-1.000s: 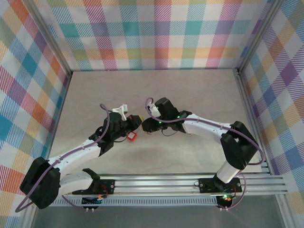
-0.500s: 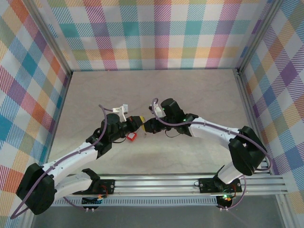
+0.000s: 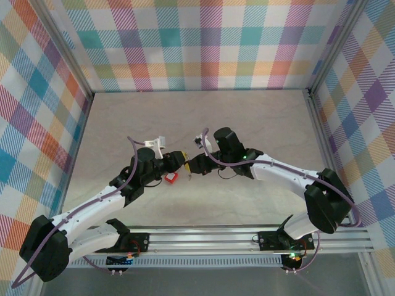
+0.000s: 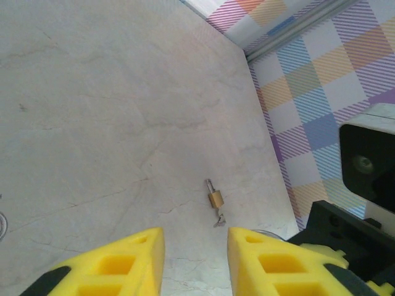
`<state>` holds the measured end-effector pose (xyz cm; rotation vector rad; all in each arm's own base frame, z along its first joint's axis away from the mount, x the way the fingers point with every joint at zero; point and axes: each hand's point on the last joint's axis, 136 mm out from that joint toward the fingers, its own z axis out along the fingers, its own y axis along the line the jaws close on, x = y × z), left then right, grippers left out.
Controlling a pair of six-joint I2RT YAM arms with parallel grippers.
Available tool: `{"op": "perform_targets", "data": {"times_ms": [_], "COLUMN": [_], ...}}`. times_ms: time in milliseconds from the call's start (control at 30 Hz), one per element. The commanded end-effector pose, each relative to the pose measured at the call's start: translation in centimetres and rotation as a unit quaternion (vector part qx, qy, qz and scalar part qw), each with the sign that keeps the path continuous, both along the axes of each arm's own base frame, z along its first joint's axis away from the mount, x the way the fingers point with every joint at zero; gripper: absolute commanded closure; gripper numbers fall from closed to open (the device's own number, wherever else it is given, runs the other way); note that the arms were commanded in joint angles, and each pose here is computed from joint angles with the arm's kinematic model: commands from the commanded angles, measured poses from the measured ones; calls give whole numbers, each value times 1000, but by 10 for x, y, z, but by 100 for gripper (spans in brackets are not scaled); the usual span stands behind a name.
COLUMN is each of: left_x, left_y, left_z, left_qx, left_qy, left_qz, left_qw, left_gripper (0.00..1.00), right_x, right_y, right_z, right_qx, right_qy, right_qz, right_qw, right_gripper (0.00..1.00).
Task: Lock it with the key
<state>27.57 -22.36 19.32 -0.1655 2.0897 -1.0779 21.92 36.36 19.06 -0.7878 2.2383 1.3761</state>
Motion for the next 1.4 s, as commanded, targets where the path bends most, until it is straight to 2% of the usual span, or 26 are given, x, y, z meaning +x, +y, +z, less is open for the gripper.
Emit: {"op": "perform_targets", "data": {"times_ms": [0,233,300,367,733,1100,1367], "left_x": [5,5,2,-1,-5,-19,-38], "left_y": [5,18,20,18,-3,-16,-17], "left_z": [24,45,51,57,53,72,76], "left_qx": [-6,1,-20,-43,-122,-199,-219], "left_qy": [-29,-70,-85,-99,-85,-93,-96], "left_qz": [12,34,36,25,-48,-119,-153], "left_qw": [999,997,996,994,988,968,959], "left_gripper": [64,34,24,19,17,17,18], "right_x": [-10,-21,-24,-26,-43,-48,-46], "right_y": [2,2,3,4,6,9,11], "right_z": [21,25,26,28,46,53,58], "right_qx": [36,48,52,58,98,110,112], "right_qy": [-31,-27,-25,-23,-13,-3,-5], "right_qz": [34,66,74,81,132,156,161], "right_qw": [998,996,996,995,986,982,981], "right_gripper": [100,100,100,100,100,100,100]}}
